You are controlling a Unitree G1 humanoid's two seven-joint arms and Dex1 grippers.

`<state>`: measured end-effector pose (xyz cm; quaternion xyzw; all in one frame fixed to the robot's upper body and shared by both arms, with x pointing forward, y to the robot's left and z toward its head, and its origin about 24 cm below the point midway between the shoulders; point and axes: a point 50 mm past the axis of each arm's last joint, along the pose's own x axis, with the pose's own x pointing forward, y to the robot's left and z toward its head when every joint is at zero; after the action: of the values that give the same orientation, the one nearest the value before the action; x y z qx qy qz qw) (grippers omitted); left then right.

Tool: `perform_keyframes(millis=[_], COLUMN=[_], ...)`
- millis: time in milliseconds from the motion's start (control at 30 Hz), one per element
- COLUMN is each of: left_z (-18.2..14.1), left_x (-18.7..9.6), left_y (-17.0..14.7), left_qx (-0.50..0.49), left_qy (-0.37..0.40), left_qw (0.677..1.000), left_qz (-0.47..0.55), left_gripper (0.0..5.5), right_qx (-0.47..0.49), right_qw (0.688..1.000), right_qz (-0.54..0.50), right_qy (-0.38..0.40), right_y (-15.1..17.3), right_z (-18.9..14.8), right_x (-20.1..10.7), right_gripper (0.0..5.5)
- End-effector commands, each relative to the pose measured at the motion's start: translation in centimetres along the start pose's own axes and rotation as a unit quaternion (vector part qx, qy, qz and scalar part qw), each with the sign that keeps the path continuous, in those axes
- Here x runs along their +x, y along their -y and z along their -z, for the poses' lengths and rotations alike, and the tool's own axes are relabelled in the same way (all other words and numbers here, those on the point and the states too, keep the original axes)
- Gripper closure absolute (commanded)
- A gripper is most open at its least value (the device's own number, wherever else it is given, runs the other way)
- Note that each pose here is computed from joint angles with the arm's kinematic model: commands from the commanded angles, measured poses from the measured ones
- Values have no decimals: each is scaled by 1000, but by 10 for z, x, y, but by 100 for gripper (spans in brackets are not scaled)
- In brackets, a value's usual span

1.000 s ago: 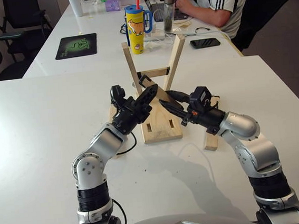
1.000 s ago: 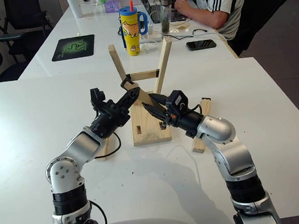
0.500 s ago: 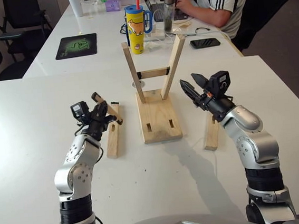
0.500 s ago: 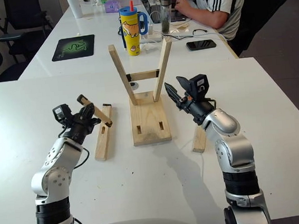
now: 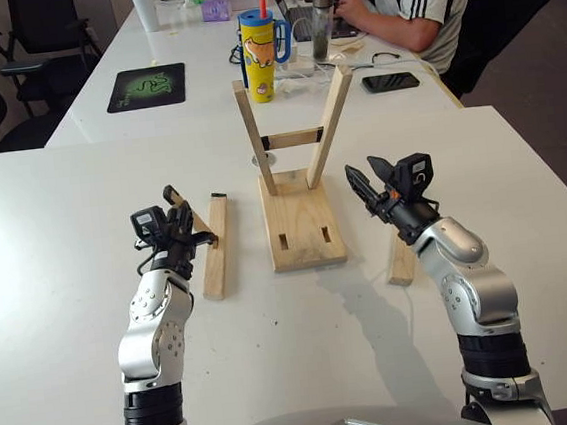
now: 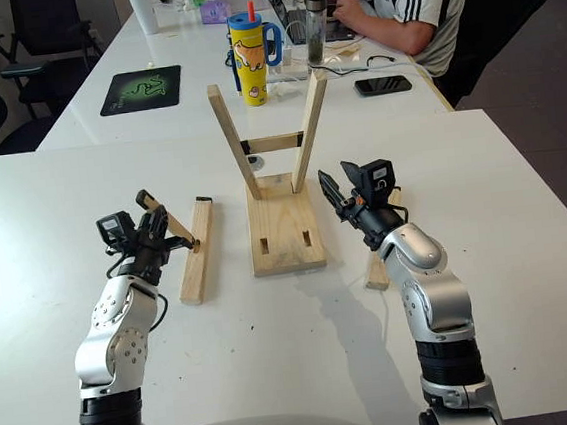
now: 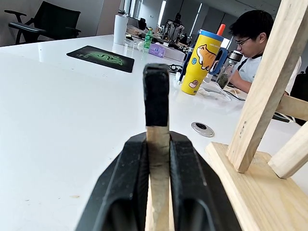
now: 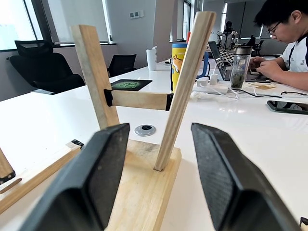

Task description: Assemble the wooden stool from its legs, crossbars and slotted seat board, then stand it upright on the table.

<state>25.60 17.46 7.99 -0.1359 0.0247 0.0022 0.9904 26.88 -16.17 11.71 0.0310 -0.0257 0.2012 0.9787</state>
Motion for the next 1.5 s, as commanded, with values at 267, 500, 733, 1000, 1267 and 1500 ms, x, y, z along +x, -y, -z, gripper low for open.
perform_keyframes(millis=[267,500,733,1000,1267,1500], left_z=[4,6,13,24,69,90], left_x=[-1,-3,-6,-8,-28,-44], left_y=[0,2,-4,-8,-6,-15], left_qx=[0,3,14,33,134,178], left_qy=[1,3,-9,-27,-47,-50], left_qw=[1000,1000,1000,999,990,983], left_qz=[5,15,0,-13,16,18], left_gripper=[508,508,508,508,508,508], right_qx=[0,1,5,9,10,10], right_qw=[1000,1000,1000,1000,1000,1000], right_qz=[6,8,11,13,16,16], right_qy=[-5,-6,-6,-9,-9,-10], right_y=[3,4,6,6,9,10], right_z=[2,2,2,2,2,2], right_x=[-1,0,0,0,0,1], right_gripper=[314,314,314,314,314,314])
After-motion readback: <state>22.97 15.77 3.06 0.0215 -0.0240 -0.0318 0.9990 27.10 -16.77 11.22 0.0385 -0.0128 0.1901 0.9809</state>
